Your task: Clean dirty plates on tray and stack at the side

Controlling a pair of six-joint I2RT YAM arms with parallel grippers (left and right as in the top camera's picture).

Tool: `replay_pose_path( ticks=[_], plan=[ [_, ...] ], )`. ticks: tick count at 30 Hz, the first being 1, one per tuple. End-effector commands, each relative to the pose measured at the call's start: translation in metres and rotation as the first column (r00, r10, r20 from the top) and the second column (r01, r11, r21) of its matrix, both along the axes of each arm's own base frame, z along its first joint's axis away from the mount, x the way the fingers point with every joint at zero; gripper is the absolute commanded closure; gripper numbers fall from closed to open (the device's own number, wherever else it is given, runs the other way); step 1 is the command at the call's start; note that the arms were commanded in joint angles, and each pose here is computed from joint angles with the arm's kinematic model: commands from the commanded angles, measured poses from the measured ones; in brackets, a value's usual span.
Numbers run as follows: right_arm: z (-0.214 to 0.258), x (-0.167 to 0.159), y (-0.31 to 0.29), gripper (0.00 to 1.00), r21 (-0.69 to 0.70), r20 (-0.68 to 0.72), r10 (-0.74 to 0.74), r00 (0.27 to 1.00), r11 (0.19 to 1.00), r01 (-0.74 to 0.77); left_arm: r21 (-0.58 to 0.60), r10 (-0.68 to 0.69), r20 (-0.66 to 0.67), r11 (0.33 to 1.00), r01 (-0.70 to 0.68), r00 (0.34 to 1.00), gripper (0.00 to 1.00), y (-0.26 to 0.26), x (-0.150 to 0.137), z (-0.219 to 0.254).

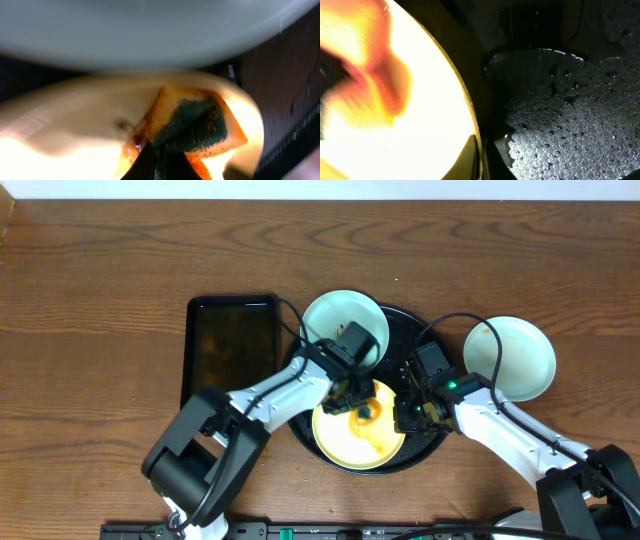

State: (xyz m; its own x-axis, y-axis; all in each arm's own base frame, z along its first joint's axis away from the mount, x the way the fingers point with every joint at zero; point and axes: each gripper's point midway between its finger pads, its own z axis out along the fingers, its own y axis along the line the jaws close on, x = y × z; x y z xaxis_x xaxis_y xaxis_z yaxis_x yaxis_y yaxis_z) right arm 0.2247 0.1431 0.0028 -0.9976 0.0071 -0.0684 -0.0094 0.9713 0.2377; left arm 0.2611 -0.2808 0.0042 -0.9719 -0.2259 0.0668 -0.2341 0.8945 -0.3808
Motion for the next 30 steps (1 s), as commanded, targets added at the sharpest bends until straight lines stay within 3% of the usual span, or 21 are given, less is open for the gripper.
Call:
replay_pose_path(
  ticks=[1, 7, 13, 17, 19, 30],
  plan=[
    [-0.007, -0.001, -0.016, 0.99, -0.078, -0.005, -0.004, 1.000, 0.997, 0.003, 0.309, 0.084, 0.080, 0.945, -0.105, 0.993, 0.93, 0.087, 0.027, -0.044],
    [-0.007, 0.000, -0.018, 0.99, -0.089, 0.000, -0.006, 1.000, 0.996, 0.006, 0.351, 0.084, -0.002, 0.933, -0.078, 0.996, 0.92, 0.112, 0.010, -0.028],
    [-0.007, 0.000, -0.018, 0.99, -0.090, 0.002, -0.006, 1.000, 0.996, 0.006, 0.252, -0.045, 0.104, 0.967, 0.018, 0.994, 0.93, 0.101, 0.010, 0.032],
    [-0.007, 0.000, -0.018, 0.76, -0.089, 0.004, -0.006, 1.000, 0.996, 0.006, 0.200, -0.073, 0.217, 0.979, 0.029, 0.974, 0.92, 0.103, 0.013, 0.076],
    [-0.007, 0.001, -0.018, 0.74, -0.088, 0.005, -0.006, 1.000, 0.996, 0.006, 0.189, -0.067, 0.261, 0.982, 0.018, 0.963, 0.93, 0.108, 0.015, 0.092],
    [-0.009, -0.005, -0.012, 0.99, -0.091, 0.001, 0.024, 1.000, 0.996, -0.024, 0.273, 0.115, 0.341, 0.938, -0.215, 0.933, 0.92, 0.188, 0.039, 0.114]
  ],
)
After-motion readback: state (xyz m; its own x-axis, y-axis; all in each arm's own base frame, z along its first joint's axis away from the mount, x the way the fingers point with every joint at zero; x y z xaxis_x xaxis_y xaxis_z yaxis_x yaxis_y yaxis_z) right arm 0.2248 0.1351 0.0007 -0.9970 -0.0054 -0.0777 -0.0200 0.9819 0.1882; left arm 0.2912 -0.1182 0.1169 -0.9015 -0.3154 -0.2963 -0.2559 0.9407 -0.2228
